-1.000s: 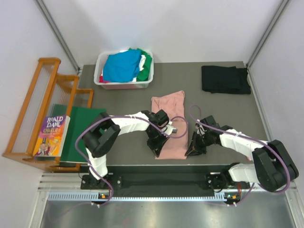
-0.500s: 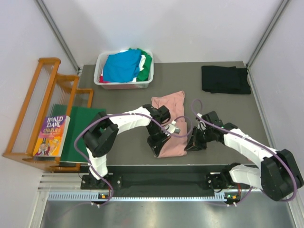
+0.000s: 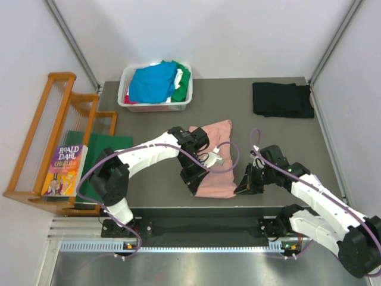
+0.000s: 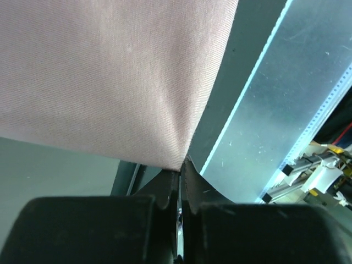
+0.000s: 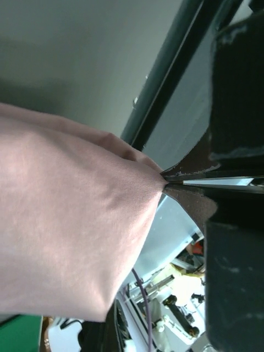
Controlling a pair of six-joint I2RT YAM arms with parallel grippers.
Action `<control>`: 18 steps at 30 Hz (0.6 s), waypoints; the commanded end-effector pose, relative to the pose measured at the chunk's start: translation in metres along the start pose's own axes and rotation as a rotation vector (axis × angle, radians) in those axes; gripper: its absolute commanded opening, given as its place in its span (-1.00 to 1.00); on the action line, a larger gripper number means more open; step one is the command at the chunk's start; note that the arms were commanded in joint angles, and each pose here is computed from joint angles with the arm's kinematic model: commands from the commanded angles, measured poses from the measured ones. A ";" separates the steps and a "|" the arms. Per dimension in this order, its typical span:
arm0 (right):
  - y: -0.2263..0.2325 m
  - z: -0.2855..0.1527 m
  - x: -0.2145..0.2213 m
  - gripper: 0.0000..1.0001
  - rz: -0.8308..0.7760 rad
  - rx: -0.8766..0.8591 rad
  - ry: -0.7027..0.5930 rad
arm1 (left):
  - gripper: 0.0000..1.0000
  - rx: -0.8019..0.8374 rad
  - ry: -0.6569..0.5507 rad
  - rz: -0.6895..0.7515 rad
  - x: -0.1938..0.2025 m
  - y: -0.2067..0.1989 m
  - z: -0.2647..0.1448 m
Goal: Fold and stack the t-shirts
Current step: Fold the tshirt
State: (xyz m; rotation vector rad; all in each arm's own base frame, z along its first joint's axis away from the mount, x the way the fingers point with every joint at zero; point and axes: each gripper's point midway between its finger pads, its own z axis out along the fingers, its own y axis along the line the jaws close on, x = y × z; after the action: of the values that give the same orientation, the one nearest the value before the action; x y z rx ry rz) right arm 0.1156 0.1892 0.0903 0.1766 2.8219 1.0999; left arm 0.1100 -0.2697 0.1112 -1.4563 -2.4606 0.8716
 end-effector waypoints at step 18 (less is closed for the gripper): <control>0.112 -0.028 -0.144 -1.00 -0.181 -0.071 -0.208 | -1.00 -0.210 -0.321 -0.041 -0.118 0.108 -0.121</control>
State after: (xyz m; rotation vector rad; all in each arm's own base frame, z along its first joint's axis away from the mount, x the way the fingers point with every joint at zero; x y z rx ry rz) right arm 0.2097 0.2256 0.1664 0.0900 2.7125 1.0821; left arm 0.2393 -0.2898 0.1651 -1.4470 -2.7539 0.9576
